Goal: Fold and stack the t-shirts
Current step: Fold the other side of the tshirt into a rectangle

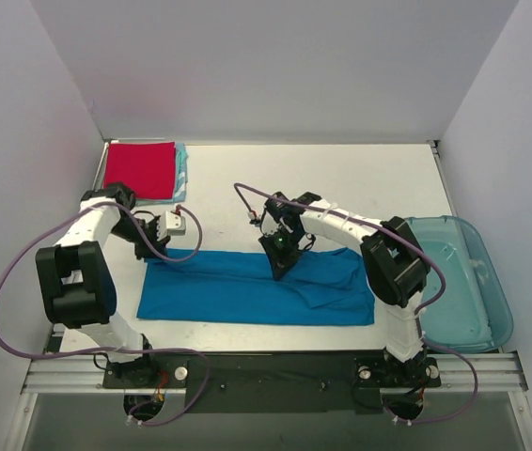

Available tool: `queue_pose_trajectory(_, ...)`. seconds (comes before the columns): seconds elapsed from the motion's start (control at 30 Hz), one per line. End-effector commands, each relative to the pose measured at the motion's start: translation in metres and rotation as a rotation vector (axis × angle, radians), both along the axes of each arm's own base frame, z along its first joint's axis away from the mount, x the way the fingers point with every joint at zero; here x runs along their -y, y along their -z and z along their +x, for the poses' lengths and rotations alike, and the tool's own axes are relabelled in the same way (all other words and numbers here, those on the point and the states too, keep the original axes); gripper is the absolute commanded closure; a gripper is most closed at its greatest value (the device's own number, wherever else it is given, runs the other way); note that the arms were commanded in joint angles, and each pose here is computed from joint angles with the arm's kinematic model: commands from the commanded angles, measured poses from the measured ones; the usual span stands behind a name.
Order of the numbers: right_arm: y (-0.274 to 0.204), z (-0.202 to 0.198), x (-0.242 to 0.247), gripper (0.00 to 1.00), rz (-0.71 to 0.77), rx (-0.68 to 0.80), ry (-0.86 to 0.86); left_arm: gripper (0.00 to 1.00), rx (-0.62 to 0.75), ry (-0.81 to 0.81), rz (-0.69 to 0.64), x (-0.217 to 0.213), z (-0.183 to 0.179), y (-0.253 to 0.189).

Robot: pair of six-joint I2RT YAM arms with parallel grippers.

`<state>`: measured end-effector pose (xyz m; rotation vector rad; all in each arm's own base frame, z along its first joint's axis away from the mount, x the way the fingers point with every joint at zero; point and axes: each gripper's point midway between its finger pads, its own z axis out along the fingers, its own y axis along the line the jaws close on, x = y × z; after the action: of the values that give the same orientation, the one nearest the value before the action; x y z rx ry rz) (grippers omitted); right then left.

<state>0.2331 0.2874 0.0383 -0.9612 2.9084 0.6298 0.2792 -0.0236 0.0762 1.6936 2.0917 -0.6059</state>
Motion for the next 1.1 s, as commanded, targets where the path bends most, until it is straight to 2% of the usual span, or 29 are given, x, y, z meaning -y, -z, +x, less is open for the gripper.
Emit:
queue_pose_trajectory(0.0, -0.028, 0.013, -0.007, 1.0, 0.023, 0.053, -0.03, 0.89, 0.15, -0.075, -0.094, 0.022, 0.041, -0.006)
queue_pose_trajectory(0.03, -0.033, 0.024, -0.014, 1.0, 0.038, 0.069, -0.008, 0.89, 0.127, -0.119, -0.081, 0.028, 0.04, 0.006)
queue_pose_trajectory(0.07, -0.034, 0.03, -0.018, 1.0, 0.045, 0.071, 0.001, 0.9, 0.201, -0.129, -0.068, 0.032, 0.056, 0.006)
queue_pose_trajectory(0.13, -0.035, 0.042, -0.027, 1.0, 0.057, 0.079, 0.028, 0.9, 0.204, -0.168, -0.052, 0.053, 0.061, 0.012)
queue_pose_trajectory(0.27, -0.023, 0.057, -0.035, 1.0, 0.052, 0.073, 0.068, 0.9, 0.238, -0.248, -0.096, 0.078, 0.088, -0.003)
queue_pose_trajectory(0.33, -0.01, 0.06, -0.036, 1.0, 0.034, 0.05, 0.08, 0.9, 0.228, -0.243, -0.091, 0.078, 0.089, -0.008)
queue_pose_trajectory(0.5, 0.01, 0.041, -0.046, 1.0, 0.035, 0.003, 0.016, 0.92, 0.142, -0.257, -0.001, 0.04, 0.064, -0.003)
queue_pose_trajectory(0.6, 0.013, 0.026, -0.054, 1.0, 0.067, -0.033, -0.026, 0.9, 0.166, -0.205, 0.065, 0.027, 0.056, 0.013)
queue_pose_trajectory(0.8, -0.007, 0.012, -0.061, 1.0, 0.143, 0.013, -0.104, 0.89, 0.164, -0.305, -0.021, 0.041, 0.075, 0.009)
queue_pose_trajectory(0.9, -0.01, 0.008, -0.063, 1.0, 0.163, 0.049, -0.14, 0.88, 0.16, -0.281, -0.031, 0.044, 0.074, 0.0)
queue_pose_trajectory(1.07, 0.008, -0.004, -0.068, 1.0, 0.144, 0.011, -0.164, 0.84, 0.118, -0.236, -0.113, 0.066, 0.061, -0.002)
